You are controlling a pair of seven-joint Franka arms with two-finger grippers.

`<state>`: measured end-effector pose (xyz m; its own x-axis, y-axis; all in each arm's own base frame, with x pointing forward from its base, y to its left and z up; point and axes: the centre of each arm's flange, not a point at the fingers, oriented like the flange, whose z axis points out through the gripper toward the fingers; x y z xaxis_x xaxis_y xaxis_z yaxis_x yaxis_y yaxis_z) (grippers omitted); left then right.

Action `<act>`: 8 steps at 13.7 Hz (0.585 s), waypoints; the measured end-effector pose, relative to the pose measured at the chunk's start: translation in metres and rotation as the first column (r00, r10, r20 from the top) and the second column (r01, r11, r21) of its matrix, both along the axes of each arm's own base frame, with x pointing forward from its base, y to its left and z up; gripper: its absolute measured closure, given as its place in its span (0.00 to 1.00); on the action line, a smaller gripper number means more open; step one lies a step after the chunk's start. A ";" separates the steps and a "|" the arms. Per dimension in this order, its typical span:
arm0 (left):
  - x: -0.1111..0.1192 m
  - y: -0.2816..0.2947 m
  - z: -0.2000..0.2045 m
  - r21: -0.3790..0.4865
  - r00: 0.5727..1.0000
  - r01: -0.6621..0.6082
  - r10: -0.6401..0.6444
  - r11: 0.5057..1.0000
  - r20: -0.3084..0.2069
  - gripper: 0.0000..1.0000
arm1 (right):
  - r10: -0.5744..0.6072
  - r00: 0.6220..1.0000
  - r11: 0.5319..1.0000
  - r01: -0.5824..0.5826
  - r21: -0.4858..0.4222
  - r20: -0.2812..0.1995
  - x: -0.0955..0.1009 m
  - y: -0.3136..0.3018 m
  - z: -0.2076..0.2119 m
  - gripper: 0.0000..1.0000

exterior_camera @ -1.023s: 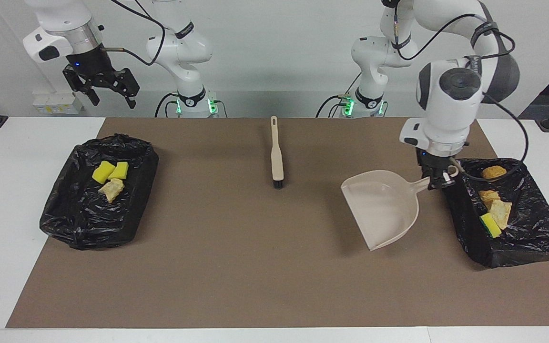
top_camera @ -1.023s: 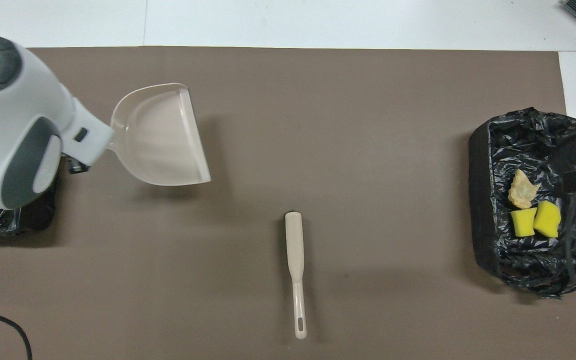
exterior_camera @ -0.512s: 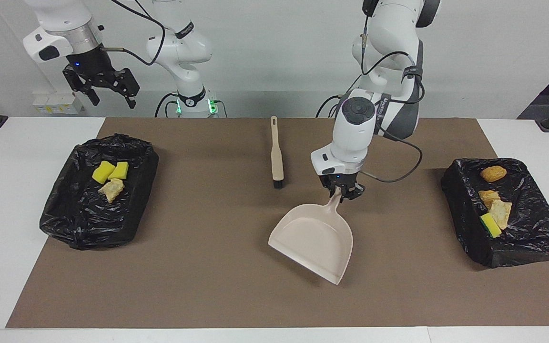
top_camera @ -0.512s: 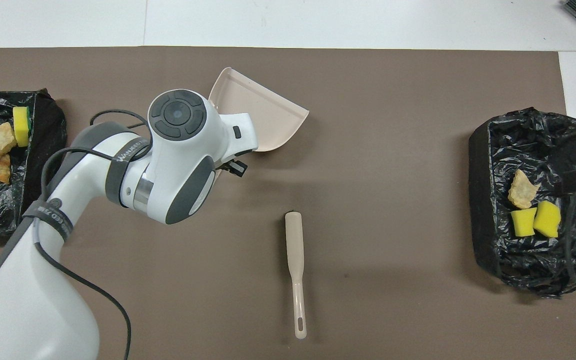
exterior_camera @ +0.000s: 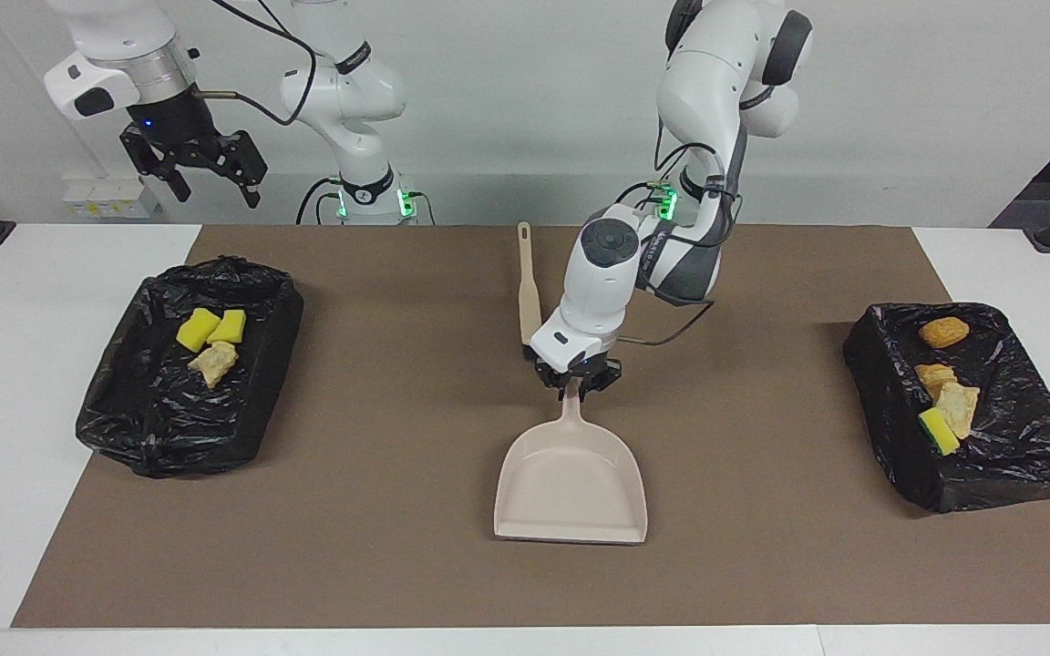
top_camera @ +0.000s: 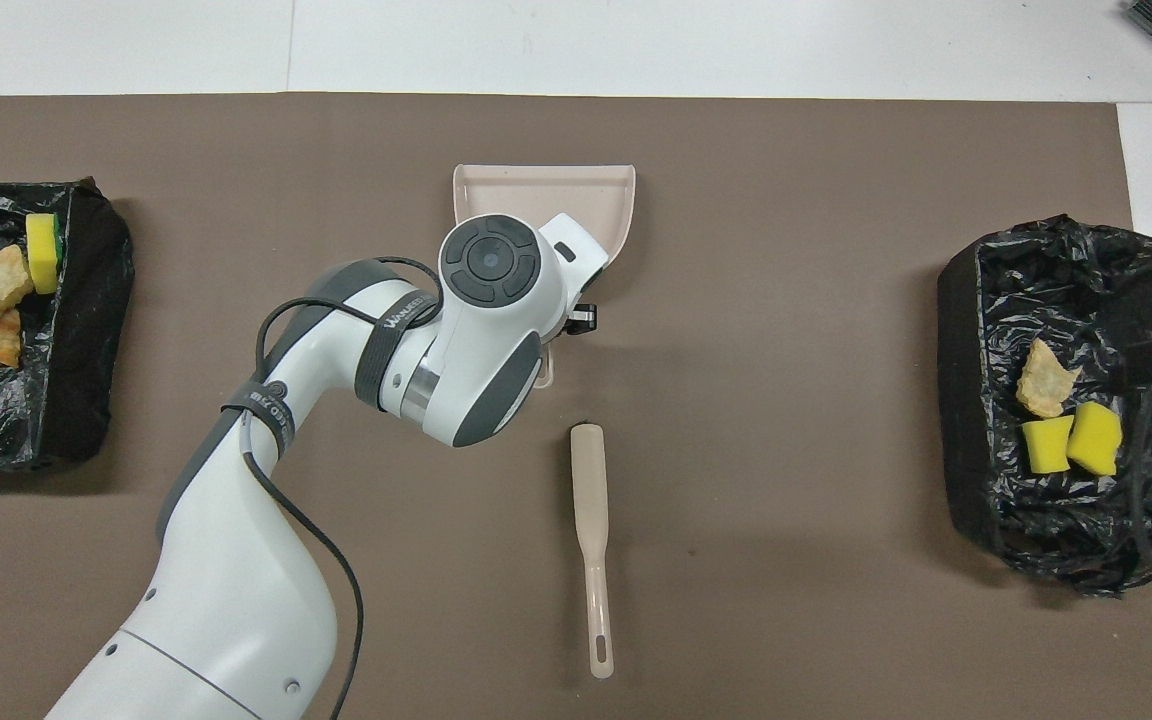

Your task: Sweep and dump trash in bin

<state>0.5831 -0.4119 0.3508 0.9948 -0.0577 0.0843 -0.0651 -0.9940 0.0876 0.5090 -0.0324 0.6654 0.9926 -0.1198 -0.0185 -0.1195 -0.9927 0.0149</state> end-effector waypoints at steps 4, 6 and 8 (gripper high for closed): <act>0.011 -0.004 0.000 -0.012 0.999 -0.040 0.040 0.999 0.012 0.69 | 0.000 1.000 1.000 0.000 0.000 0.000 0.000 0.000 0.000 0.00; 0.011 -0.005 0.001 -0.015 0.998 -0.055 0.055 0.998 0.011 0.67 | 0.000 1.000 1.000 0.000 0.000 0.000 0.000 0.000 0.000 0.00; 0.011 -0.007 0.004 -0.021 0.998 -0.057 0.057 0.998 0.016 0.44 | 0.000 1.000 1.000 0.000 0.000 0.000 0.000 0.000 0.000 0.00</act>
<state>0.5945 -0.4187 0.3551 0.9949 0.0011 0.1011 -0.0099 -0.9942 0.1073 0.5090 -0.0324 0.6654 0.9926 -0.1198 -0.0185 -0.1195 -0.9927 0.0149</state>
